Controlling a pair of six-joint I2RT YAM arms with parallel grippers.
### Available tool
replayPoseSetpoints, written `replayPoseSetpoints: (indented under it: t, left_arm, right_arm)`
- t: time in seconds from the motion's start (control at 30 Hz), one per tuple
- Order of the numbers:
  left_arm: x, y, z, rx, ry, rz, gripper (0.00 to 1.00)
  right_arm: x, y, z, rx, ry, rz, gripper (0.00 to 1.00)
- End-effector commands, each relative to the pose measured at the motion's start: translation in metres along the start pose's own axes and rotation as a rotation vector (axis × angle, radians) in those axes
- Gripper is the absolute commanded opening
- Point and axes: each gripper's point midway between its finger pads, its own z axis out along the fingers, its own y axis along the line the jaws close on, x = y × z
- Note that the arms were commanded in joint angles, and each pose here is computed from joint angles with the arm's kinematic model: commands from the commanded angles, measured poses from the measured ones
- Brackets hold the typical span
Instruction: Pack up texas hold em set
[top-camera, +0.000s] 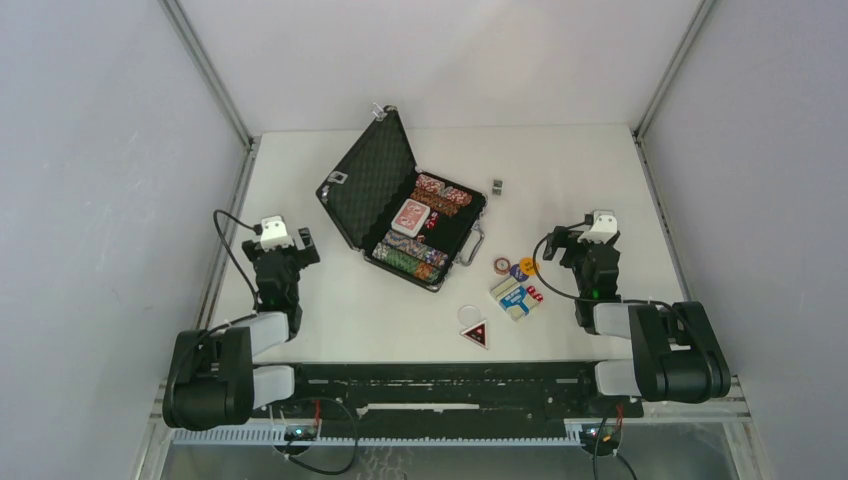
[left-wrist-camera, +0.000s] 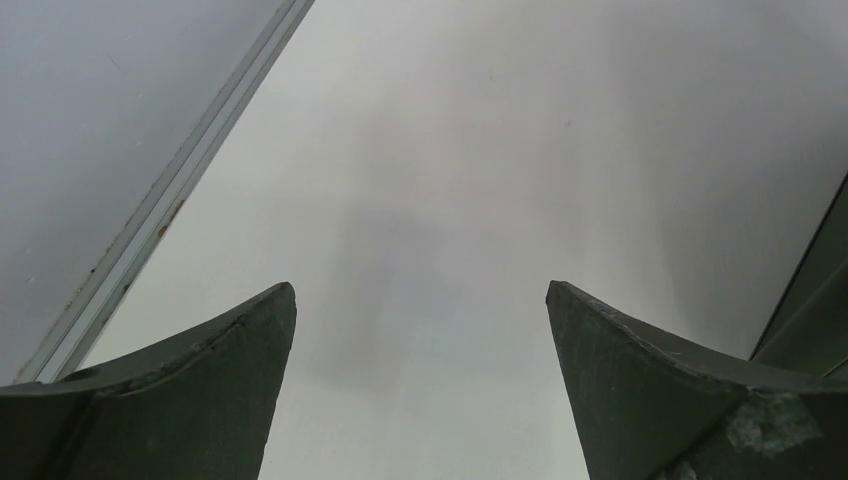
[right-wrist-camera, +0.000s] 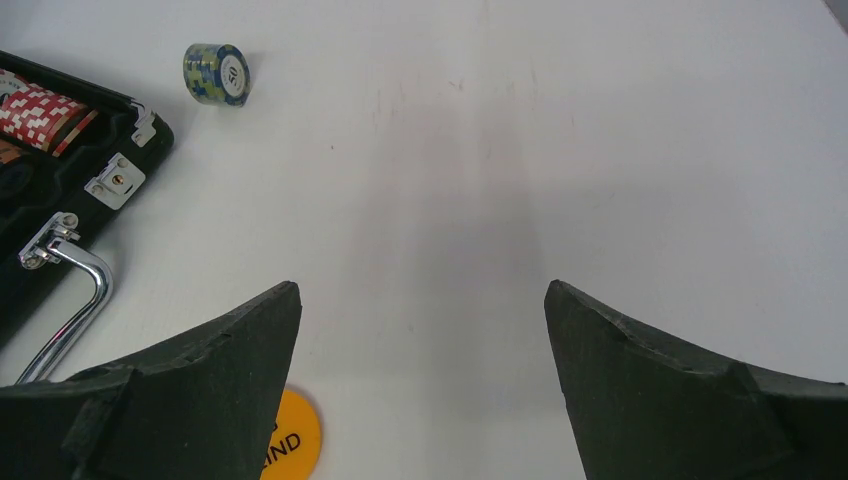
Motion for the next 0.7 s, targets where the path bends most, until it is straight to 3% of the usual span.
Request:
replayPoseSetpoints:
  t: [0.0, 0.3, 0.37, 0.47, 0.57, 0.67]
  left_arm:
    - [-0.032, -0.002, 0.009, -0.006, -0.090, -0.003, 1.00]
    - [-0.033, 0.000, 0.007, -0.012, -0.102, -0.008, 1.00]
    - [-0.043, 0.010, 0.001, -0.071, -0.128, -0.041, 1.00]
    - [-0.052, 0.043, -0.011, -0.266, -0.092, -0.151, 1.00]
    - [-0.060, 0.059, -0.023, -0.359, -0.076, -0.169, 1.00]
    - [-0.055, 0.069, -0.036, -0.421, -0.109, -0.265, 1.00]
  right_arm:
    - [-0.023, 0.001, 0.007, -0.008, -0.063, -0.002, 1.00]
    - [-0.041, 0.017, 0.011, -0.052, -0.027, -0.053, 1.00]
    - [-0.042, 0.032, 0.011, -0.104, 0.055, -0.096, 1.00]
    - [-0.063, 0.067, 0.005, -0.200, 0.043, -0.142, 1.00]
    - [-0.085, 0.109, -0.006, -0.384, 0.003, -0.029, 1.00]
    - [-0.100, 0.118, -0.001, -0.339, 0.075, 0.126, 1.00]
